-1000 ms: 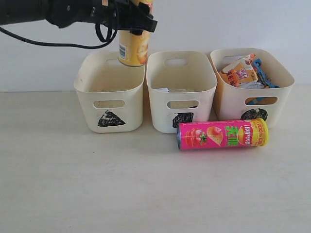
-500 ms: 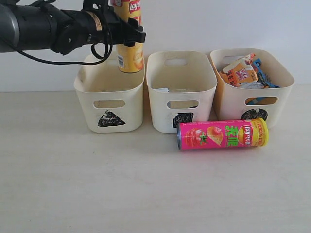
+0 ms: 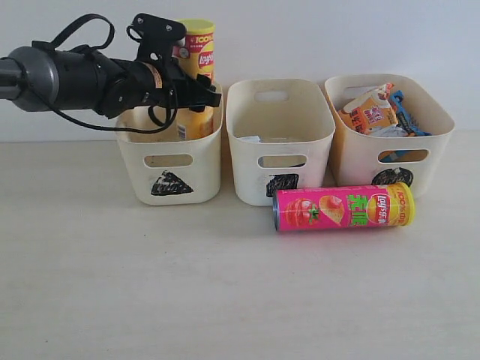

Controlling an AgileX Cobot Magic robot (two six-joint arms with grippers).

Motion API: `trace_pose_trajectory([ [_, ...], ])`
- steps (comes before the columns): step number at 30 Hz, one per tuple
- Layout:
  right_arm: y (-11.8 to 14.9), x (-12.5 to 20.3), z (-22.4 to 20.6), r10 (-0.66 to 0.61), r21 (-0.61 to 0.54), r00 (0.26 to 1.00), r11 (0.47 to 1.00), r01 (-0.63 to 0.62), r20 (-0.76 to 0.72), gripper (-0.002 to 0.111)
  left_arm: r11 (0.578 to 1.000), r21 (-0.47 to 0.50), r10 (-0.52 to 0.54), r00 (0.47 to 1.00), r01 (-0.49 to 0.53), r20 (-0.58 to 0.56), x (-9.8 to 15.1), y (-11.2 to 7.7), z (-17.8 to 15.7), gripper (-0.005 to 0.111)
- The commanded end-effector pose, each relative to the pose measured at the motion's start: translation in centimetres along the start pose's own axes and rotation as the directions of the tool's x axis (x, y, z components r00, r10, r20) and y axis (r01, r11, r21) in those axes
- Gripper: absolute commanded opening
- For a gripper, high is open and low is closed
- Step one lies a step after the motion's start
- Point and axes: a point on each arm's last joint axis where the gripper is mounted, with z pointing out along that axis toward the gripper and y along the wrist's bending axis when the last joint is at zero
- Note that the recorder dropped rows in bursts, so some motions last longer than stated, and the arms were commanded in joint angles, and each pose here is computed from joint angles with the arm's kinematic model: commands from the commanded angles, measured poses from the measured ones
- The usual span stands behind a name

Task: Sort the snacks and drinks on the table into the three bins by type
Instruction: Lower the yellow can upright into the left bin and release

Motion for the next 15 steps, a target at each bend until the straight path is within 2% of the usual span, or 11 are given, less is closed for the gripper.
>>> trace_pose_trajectory([
  [1,-0.01,0.08,-0.03,-0.022,-0.004,1.000,1.000,0.022,0.006,0.000,1.000,-0.009,-0.023,1.000,0.023,-0.016,0.05,0.18,0.02,0.017],
  [6,-0.02,0.04,-0.03,-0.080,-0.003,0.997,0.997,0.080,0.011,0.000,0.998,-0.023,-0.053,0.997,0.052,-0.056,0.43,0.28,0.01,0.059],
  [9,-0.01,-0.01,-0.03,-0.093,-0.004,0.996,0.996,0.093,0.015,0.000,0.995,-0.030,-0.095,0.992,0.093,-0.078,0.64,0.31,-0.01,0.077],
  [12,0.00,-0.02,-0.03,-0.103,-0.004,0.995,0.995,0.103,0.017,0.000,0.995,-0.038,-0.100,0.990,0.096,-0.096,0.67,0.37,-0.15,0.087],
  [15,0.00,-0.02,-0.03,-0.112,-0.004,0.994,0.994,0.112,0.017,0.000,0.994,-0.045,-0.100,0.990,0.096,-0.101,0.24,0.49,-0.58,0.090],
])
